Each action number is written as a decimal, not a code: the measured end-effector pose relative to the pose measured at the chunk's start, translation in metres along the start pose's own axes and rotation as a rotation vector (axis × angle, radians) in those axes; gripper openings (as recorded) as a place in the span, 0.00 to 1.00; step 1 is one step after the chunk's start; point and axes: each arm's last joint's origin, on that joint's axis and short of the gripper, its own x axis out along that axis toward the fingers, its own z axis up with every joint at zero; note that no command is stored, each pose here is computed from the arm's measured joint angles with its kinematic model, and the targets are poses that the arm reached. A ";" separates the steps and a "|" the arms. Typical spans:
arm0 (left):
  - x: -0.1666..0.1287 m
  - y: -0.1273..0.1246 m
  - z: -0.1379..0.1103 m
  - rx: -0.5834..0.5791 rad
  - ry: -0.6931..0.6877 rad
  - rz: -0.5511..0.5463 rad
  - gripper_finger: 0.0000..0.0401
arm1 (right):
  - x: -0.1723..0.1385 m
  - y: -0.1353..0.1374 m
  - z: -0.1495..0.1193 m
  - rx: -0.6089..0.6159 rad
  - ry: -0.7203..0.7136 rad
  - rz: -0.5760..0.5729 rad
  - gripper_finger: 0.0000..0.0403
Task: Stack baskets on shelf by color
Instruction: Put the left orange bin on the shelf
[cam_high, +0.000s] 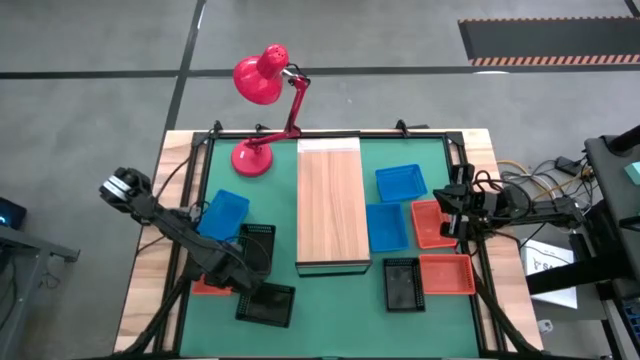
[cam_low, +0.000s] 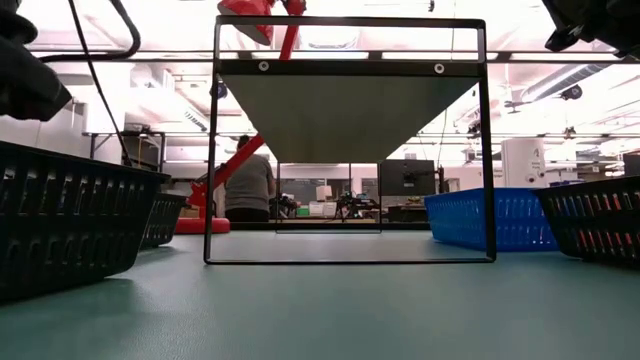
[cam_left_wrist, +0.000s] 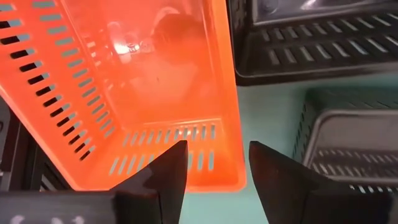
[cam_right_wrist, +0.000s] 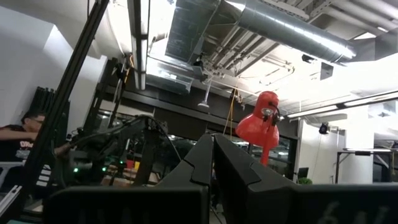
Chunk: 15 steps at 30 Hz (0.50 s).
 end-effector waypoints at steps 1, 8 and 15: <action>0.001 -0.001 0.000 -0.001 -0.003 0.005 0.37 | 0.000 0.000 0.000 0.000 0.000 0.000 0.02; 0.006 -0.003 0.000 -0.005 -0.010 0.019 0.18 | 0.000 0.000 0.000 0.001 0.000 0.000 0.02; 0.006 -0.003 0.000 -0.011 -0.010 0.017 0.02 | 0.000 0.000 0.000 0.000 0.000 0.000 0.02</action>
